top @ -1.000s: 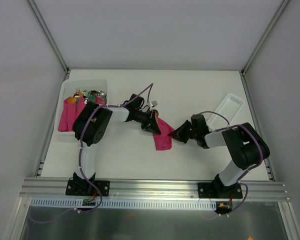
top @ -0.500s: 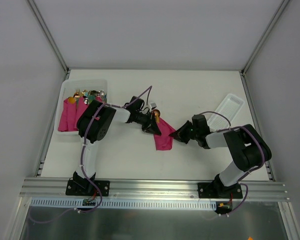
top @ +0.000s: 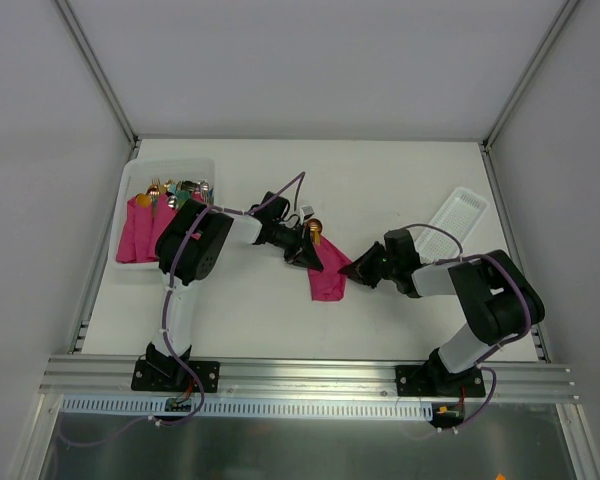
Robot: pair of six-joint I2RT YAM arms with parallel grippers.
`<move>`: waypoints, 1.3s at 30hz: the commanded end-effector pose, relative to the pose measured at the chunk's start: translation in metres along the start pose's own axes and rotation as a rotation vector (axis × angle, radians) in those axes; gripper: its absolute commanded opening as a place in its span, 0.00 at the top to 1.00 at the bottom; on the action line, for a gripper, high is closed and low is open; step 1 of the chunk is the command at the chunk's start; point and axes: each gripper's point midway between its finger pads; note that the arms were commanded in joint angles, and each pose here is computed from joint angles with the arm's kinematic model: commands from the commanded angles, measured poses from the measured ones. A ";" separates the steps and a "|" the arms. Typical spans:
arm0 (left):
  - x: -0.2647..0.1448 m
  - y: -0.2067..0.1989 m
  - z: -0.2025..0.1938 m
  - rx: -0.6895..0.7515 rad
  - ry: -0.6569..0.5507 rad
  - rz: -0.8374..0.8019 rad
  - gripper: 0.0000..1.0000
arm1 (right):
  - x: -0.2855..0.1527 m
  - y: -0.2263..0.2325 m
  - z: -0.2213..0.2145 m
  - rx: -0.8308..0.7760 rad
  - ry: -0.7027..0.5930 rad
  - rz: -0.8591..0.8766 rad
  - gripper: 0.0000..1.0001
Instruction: Place the utensils on the paper napkin and roll it up
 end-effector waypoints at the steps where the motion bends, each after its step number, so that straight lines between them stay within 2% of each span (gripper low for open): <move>1: 0.003 0.043 0.002 -0.016 -0.031 0.140 1.00 | -0.001 0.020 0.001 0.033 0.007 0.044 1.00; 22: 0.003 0.048 0.004 -0.018 -0.029 0.168 1.00 | 0.016 0.072 -0.025 0.216 0.082 0.263 1.00; 31: 0.002 0.048 0.004 -0.015 -0.028 0.177 1.00 | 0.003 0.092 -0.029 0.193 0.072 0.324 1.00; 39: 0.003 0.049 0.004 -0.008 -0.024 0.182 1.00 | -0.011 0.094 -0.032 0.076 0.055 0.252 1.00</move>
Point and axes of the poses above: each gripper's point midway between its finger pads, its own x axis out along the fingers, its own y axis along the line the jaws close on, z = x × y, and after that the axes turned 4 degrees about x, right-handed
